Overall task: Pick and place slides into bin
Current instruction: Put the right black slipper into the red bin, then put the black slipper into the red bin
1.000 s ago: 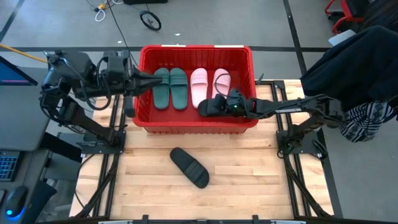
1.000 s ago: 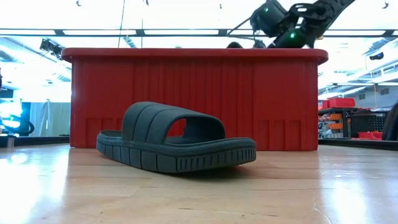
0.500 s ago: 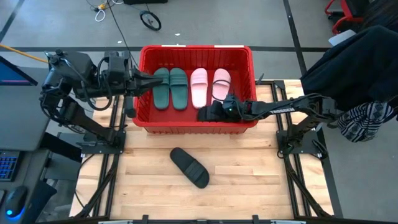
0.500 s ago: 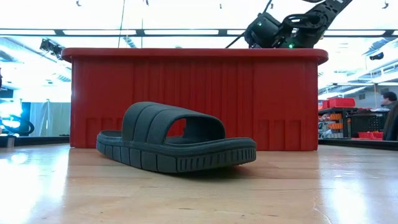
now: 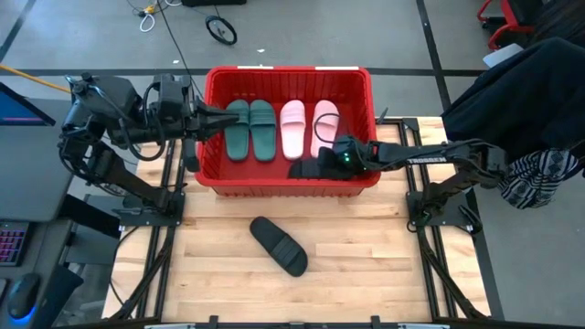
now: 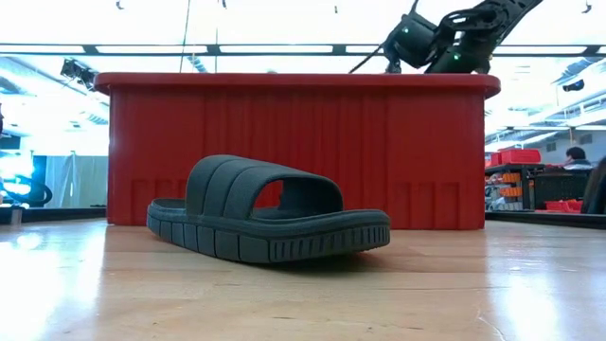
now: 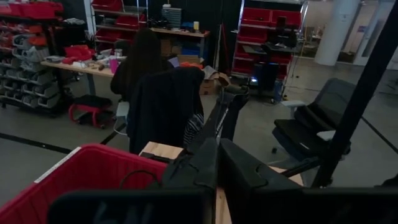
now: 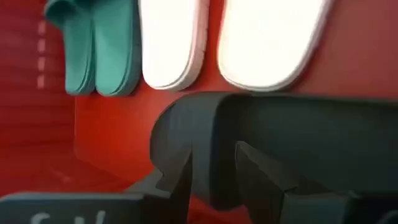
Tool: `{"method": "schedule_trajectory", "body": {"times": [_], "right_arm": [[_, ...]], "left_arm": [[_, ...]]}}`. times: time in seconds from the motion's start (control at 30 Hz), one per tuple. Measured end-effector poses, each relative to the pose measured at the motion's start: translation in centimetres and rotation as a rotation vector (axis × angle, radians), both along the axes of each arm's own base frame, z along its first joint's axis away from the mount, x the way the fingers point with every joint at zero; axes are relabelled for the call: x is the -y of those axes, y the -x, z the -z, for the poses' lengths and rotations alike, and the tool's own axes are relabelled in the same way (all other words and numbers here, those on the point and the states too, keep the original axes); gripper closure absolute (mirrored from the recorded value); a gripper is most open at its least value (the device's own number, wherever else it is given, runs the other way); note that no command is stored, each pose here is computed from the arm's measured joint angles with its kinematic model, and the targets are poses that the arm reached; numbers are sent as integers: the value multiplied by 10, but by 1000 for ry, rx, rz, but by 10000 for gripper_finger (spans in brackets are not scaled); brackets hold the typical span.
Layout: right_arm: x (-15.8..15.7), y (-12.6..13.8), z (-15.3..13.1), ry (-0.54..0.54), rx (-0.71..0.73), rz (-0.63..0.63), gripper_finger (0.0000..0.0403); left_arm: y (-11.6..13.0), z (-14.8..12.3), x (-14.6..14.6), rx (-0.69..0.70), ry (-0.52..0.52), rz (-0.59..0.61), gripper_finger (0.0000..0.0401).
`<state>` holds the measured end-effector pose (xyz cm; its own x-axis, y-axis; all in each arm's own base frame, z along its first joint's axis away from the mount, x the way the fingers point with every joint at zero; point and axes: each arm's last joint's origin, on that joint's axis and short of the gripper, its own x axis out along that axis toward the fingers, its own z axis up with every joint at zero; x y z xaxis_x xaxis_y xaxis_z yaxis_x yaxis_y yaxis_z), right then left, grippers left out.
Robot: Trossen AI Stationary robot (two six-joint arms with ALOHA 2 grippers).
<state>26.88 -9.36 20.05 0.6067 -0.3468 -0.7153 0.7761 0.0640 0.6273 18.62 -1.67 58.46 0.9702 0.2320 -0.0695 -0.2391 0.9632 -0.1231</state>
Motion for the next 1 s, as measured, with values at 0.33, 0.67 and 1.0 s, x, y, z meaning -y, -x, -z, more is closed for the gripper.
{"method": "schedule_trajectory", "body": {"times": [0.33,0.67,1.0], "right_arm": [[2,-2,-36,37,77,-48,275],[-2,-8,-129,323,213,-234,275],[-52,-6,-183,476,342,-613,275]], "left_arm": [[0,0,0,-1,2,0,383],[0,1,0,-2,25,-2,373],[-19,59,8,-512,275,-1,365]]}}
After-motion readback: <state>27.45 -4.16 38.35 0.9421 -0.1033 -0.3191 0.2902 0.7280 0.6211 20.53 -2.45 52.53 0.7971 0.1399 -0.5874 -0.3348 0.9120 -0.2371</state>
